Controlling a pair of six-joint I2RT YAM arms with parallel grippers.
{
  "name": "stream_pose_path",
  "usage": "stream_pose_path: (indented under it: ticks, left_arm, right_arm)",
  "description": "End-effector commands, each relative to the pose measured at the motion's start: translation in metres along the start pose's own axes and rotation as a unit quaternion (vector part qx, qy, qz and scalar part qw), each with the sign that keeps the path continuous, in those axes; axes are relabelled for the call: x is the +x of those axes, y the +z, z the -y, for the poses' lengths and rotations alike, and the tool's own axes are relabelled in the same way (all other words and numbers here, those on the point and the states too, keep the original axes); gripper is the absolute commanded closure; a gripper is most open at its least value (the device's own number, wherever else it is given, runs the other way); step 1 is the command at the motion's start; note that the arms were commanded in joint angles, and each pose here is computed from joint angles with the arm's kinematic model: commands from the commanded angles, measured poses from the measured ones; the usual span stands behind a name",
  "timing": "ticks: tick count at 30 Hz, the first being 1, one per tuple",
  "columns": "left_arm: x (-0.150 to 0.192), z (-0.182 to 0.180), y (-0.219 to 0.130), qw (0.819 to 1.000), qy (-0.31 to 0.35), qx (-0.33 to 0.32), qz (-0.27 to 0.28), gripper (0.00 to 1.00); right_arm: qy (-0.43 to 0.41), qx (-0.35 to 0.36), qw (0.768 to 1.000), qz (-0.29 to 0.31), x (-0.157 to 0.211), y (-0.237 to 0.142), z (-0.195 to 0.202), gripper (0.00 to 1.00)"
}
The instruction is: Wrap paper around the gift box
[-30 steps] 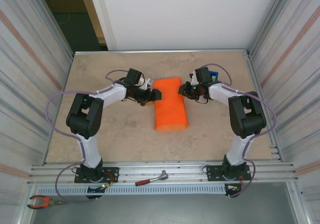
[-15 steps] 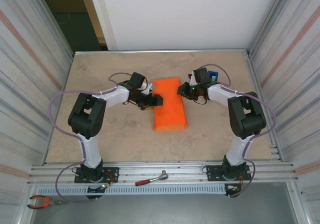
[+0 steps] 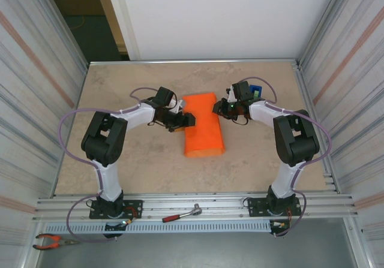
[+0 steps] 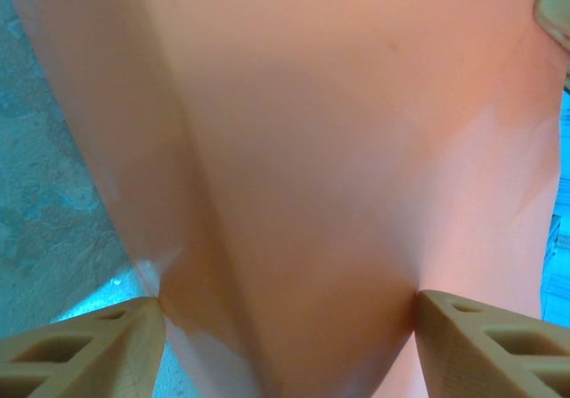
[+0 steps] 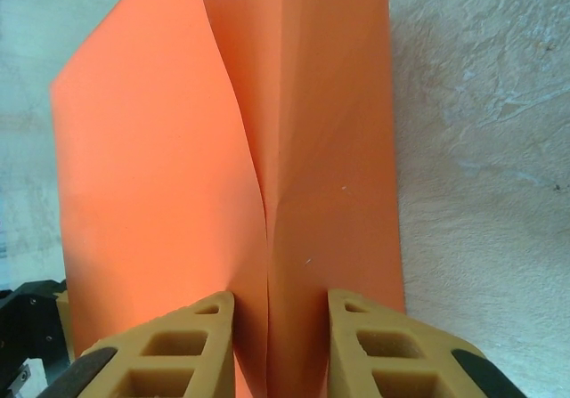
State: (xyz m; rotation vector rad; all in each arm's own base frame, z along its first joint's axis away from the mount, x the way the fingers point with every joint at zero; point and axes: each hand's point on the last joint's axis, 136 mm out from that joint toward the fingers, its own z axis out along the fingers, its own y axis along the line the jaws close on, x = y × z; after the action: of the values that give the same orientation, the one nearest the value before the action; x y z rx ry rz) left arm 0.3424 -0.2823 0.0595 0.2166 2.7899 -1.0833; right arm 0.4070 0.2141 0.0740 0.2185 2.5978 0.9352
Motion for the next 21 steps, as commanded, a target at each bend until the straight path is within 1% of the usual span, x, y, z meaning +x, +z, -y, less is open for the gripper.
stream_pose_path:
  ticks: [1, 6, 8, 12, 14, 17, 19, 21]
  left_arm:
    - [0.030, -0.048, 0.009, 0.994, -0.018, -0.100, -0.045, 0.28]
    - [0.038, -0.059, 0.010, 0.991, -0.022, -0.121, -0.057, 0.29]
    - [0.040, -0.061, 0.011, 0.990, -0.024, -0.124, -0.059, 0.29]
    - [0.041, -0.062, 0.011, 0.990, -0.024, -0.126, -0.061, 0.29]
    - [0.042, -0.063, 0.010, 0.990, -0.025, -0.128, -0.062, 0.29]
    - [0.043, -0.064, 0.011, 0.989, -0.024, -0.128, -0.063, 0.29]
    - [0.044, -0.064, 0.011, 0.989, -0.023, -0.128, -0.064, 0.29]
    - [0.044, -0.065, 0.012, 0.989, -0.023, -0.129, -0.065, 0.29]
  right_arm:
    - [0.032, 0.044, 0.997, -0.061, 0.037, 0.007, 0.019, 0.73]
    - [0.030, 0.026, 0.998, -0.050, 0.021, -0.004, 0.004, 0.67]
    - [0.031, 0.017, 0.998, -0.043, 0.012, -0.011, -0.001, 0.62]
    - [0.035, -0.002, 0.999, -0.014, -0.014, -0.033, -0.010, 0.45]
    - [0.040, -0.009, 0.999, 0.006, -0.028, -0.051, -0.010, 0.40]
    - [0.050, -0.013, 0.998, 0.043, -0.048, -0.081, -0.003, 0.38]
    - [0.062, -0.008, 0.996, 0.068, -0.060, -0.098, 0.013, 0.37]
    - [0.084, 0.001, 0.992, 0.092, -0.071, -0.115, 0.037, 0.37]
